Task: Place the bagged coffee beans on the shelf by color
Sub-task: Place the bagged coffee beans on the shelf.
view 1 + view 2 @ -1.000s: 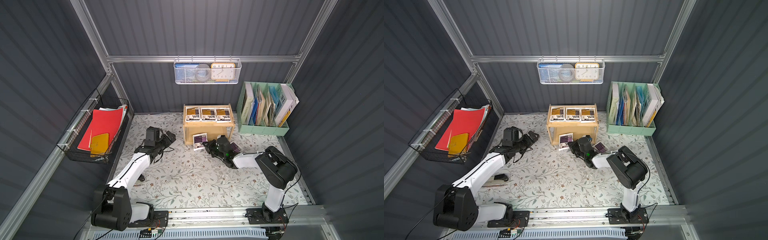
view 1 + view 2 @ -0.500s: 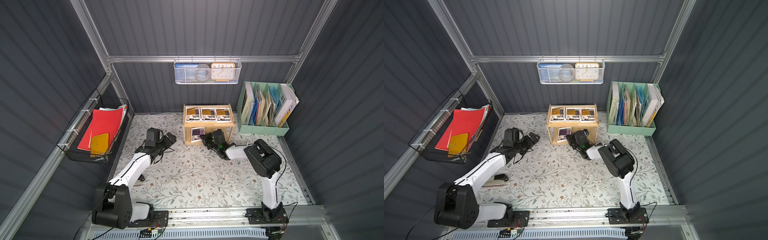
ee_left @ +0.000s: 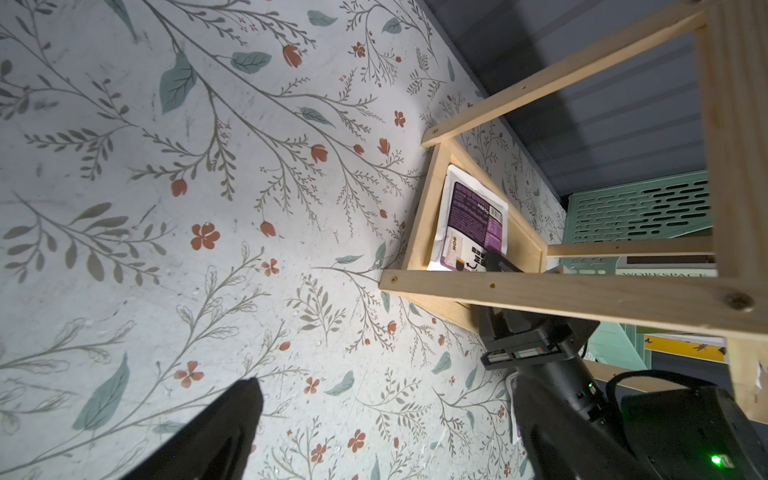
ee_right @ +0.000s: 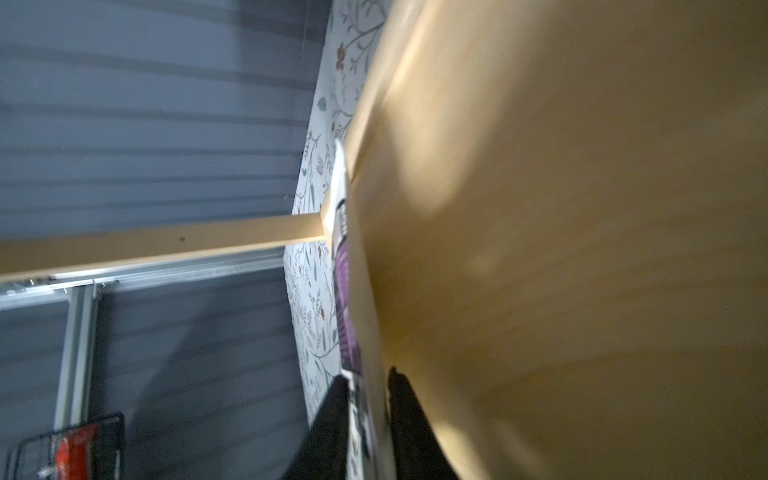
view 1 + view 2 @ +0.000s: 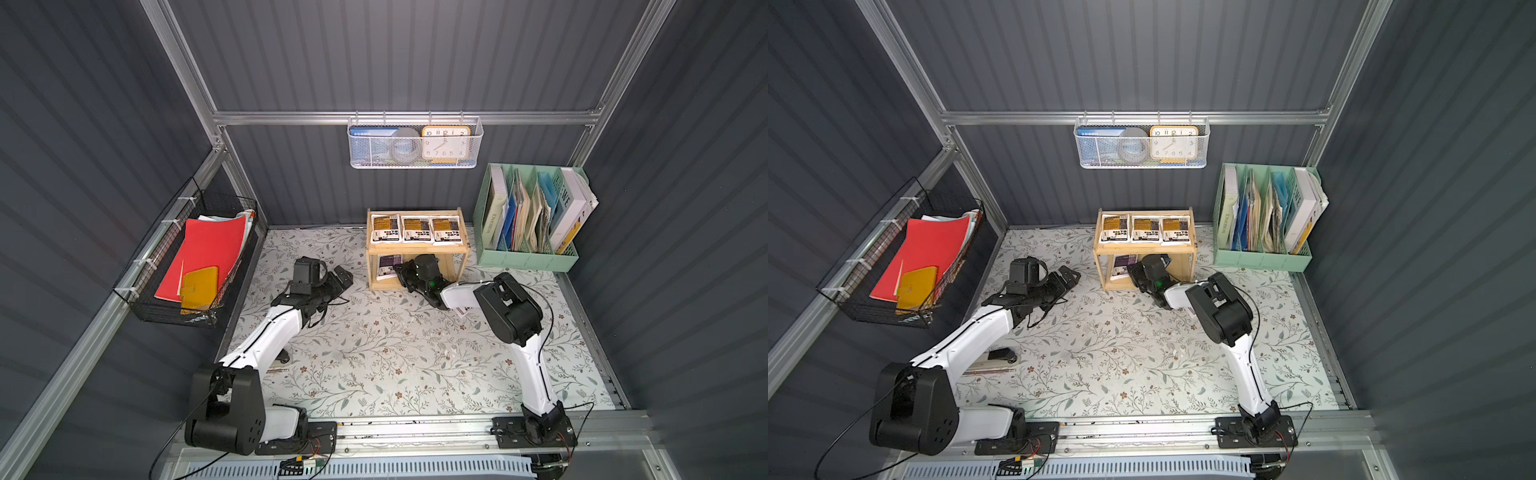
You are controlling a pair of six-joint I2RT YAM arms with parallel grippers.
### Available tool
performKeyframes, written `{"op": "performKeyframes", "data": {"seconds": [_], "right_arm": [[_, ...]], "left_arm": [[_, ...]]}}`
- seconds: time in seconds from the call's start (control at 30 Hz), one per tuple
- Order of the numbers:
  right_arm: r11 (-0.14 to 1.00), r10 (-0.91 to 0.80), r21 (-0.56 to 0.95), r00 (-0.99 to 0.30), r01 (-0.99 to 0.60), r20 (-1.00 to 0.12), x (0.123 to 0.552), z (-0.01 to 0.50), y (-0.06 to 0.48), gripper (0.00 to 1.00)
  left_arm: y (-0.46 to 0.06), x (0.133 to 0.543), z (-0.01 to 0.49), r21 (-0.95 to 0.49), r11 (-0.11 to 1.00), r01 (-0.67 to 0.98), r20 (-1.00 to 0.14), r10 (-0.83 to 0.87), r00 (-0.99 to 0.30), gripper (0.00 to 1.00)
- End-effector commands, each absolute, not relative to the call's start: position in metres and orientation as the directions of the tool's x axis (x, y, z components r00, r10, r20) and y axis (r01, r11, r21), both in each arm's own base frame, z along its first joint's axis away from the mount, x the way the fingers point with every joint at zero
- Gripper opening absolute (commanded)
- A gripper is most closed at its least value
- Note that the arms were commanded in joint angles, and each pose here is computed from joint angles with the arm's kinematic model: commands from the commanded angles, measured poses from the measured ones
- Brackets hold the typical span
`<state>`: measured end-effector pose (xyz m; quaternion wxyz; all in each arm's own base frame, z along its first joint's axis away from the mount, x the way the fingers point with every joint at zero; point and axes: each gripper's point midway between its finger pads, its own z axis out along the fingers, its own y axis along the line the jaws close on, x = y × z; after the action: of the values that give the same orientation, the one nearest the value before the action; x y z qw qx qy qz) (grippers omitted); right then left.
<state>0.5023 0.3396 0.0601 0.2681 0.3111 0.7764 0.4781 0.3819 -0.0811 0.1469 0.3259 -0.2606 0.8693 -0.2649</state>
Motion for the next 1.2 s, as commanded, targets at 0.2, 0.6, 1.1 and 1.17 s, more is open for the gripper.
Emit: {"op": "performKeyframes", "data": {"seconds": [0.2,0.6,1.1,1.17], "right_arm": [[0.43,0.723,0.875,-0.666,0.222,-0.186,0.493,0.063,0.327,0.63],[0.46,0.711,0.862,-0.669,0.213,-0.214,0.468,0.074,0.314,0.74],[0.441,0.659,0.889,-0.717,0.125,-0.226,0.383,0.117,0.299,0.75],[0.454,0.663,0.88,-0.713,0.139,-0.23,0.367,0.116,0.284,0.75]], "left_arm": [[-0.082,0.378,0.143,-0.628,0.734,-0.259,-0.438,-0.608,-0.662,1.0],[-0.082,0.376,0.146,-0.631,0.734,-0.25,-0.444,-0.606,-0.659,1.0],[-0.072,0.37,0.161,-0.572,0.787,-0.229,-0.516,-0.562,-0.646,1.0],[-0.07,0.369,0.165,-0.56,0.798,-0.223,-0.532,-0.553,-0.641,1.0]]}}
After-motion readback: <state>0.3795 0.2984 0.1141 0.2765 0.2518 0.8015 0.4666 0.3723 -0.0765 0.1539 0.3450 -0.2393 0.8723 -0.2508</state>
